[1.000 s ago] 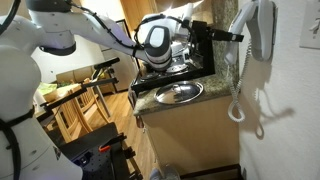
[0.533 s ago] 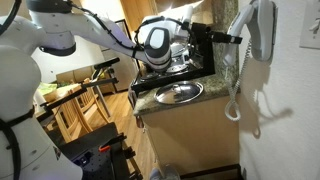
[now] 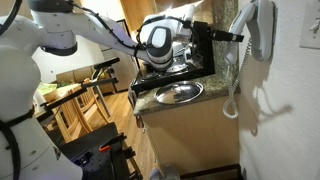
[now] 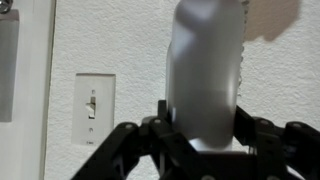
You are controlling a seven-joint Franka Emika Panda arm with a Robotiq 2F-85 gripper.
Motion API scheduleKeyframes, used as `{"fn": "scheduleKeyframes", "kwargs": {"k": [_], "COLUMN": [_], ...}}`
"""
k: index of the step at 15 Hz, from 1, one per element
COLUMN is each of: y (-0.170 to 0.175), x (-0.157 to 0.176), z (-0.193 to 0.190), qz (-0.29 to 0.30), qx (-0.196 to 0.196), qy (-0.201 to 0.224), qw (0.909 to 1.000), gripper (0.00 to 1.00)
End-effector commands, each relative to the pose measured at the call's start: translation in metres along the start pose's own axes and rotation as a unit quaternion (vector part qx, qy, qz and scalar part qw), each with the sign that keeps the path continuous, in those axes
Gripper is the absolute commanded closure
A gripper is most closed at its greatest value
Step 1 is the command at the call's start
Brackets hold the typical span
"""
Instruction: Hang the intercom headset on the holder
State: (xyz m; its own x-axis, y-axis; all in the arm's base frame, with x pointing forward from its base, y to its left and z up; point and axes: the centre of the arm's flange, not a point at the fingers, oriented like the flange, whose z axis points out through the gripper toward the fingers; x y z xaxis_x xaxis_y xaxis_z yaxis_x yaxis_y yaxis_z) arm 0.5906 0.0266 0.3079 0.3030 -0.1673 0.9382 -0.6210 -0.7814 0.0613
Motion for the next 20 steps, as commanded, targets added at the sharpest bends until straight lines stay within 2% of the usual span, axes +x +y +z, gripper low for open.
{"fn": "scheduleKeyframes", "kwargs": {"k": [1,9,10,18,19,20], "y": [-0.004,-0.005,0.001,0.001,0.001,0.002], "x": [0.016,0.021,0.008,0.008,0.008,0.009], "z": [0.010,0.022,0.016,0.019,0.019,0.020], "qz": [-0.006,-0.007,0.000,-0.001,-0.001,0.000], "qx": [0.007,0.007,-0.003,-0.005,-0.005,-0.002], "qy": [0.021,0.022,0.008,0.009,0.009,0.013], "qw": [0.9997,0.9997,1.0000,0.9999,0.9999,0.9999], "gripper": [0.66,0.66,0.41,0.41,0.66,0.66]}}
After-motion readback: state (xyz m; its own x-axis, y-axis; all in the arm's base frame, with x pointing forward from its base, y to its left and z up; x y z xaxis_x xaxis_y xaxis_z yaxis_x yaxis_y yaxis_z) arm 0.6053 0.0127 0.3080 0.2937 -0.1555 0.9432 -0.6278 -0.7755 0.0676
